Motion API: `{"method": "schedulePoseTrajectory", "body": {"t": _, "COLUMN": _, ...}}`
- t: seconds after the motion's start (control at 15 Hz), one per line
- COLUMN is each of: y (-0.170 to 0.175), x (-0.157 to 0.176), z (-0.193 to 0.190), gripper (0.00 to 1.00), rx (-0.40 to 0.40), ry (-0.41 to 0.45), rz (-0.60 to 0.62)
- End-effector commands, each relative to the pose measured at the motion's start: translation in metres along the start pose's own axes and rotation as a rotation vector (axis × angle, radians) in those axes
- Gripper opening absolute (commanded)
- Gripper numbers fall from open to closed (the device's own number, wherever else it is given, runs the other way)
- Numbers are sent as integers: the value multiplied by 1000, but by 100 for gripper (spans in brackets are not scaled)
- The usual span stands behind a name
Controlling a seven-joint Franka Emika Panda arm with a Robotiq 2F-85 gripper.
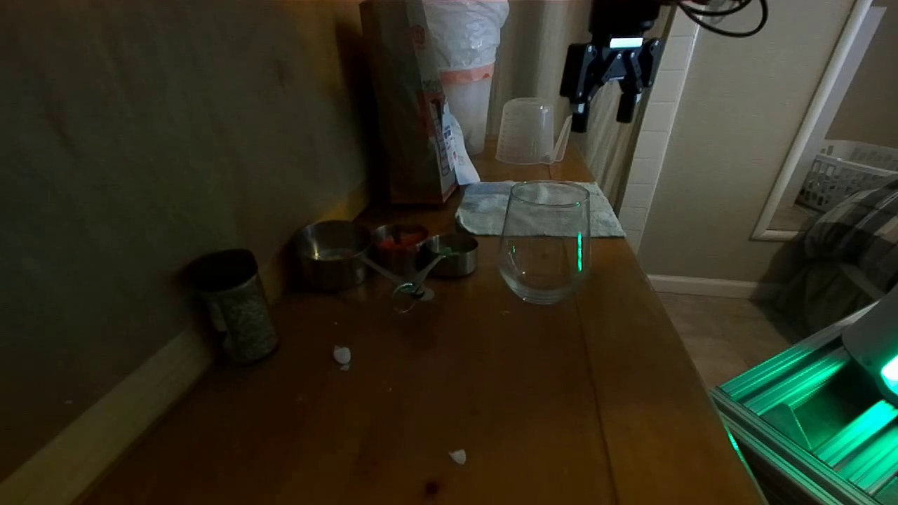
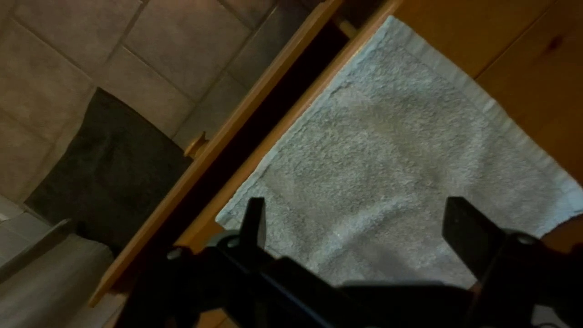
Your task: Fold the white cloth in half
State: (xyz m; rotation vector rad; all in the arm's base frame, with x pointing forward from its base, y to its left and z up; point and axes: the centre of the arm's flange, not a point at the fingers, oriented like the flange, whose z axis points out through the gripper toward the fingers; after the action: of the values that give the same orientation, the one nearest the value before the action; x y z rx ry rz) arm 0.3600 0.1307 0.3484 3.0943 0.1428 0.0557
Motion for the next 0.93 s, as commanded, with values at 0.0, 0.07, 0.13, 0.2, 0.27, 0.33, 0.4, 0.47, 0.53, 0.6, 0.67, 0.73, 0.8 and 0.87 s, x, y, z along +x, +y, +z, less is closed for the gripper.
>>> {"method": "schedulePoseTrajectory", "body": {"t": 0.0, "y": -31, "x": 2, "z": 1, "gripper": 100, "rx": 48, "ry": -25, "rz": -48}}
{"method": "schedulePoseTrajectory", "body": {"t": 0.07, "y": -42, "x": -1, "z": -2, "gripper": 100, "rx": 49, "ry": -23, "rz": -61}}
{"method": "schedulePoseTrajectory", "body": {"t": 0.13, "y": -51, "x": -4, "z": -4, "gripper": 100, "rx": 49, "ry": -18, "rz": -82}}
{"method": "schedulePoseTrajectory", "body": {"t": 0.2, "y": -63, "x": -7, "z": -6, "gripper": 100, "rx": 45, "ry": -15, "rz": -100}}
{"method": "schedulePoseTrajectory", "body": {"t": 0.27, "y": -78, "x": -10, "z": -7, "gripper": 100, "rx": 40, "ry": -12, "rz": -129}}
{"method": "schedulePoseTrajectory", "body": {"t": 0.33, "y": -90, "x": -14, "z": -7, "gripper": 100, "rx": 30, "ry": -9, "rz": -154}}
{"method": "schedulePoseTrajectory", "body": {"t": 0.4, "y": -104, "x": -16, "z": -7, "gripper": 100, "rx": 28, "ry": -4, "rz": -187}}
{"method": "schedulePoseTrajectory", "body": {"t": 0.47, "y": -79, "x": -18, "z": -6, "gripper": 100, "rx": 20, "ry": 7, "rz": -162}}
{"method": "schedulePoseTrajectory", "body": {"t": 0.53, "y": -90, "x": -22, "z": -7, "gripper": 100, "rx": 17, "ry": 10, "rz": -183}}
{"method": "schedulePoseTrajectory", "body": {"t": 0.6, "y": -97, "x": -24, "z": -8, "gripper": 100, "rx": 15, "ry": 12, "rz": -195}}
{"method": "schedulePoseTrajectory", "body": {"t": 0.67, "y": -99, "x": -24, "z": -8, "gripper": 100, "rx": 16, "ry": 12, "rz": -200}}
{"method": "schedulePoseTrajectory", "body": {"t": 0.73, "y": -99, "x": -24, "z": -8, "gripper": 100, "rx": 16, "ry": 11, "rz": -199}}
{"method": "schedulePoseTrajectory", "body": {"t": 0.8, "y": -99, "x": -23, "z": -7, "gripper": 100, "rx": 16, "ry": 9, "rz": -198}}
{"method": "schedulePoseTrajectory", "body": {"t": 0.87, "y": -112, "x": -25, "z": -7, "gripper": 100, "rx": 33, "ry": 9, "rz": -215}}
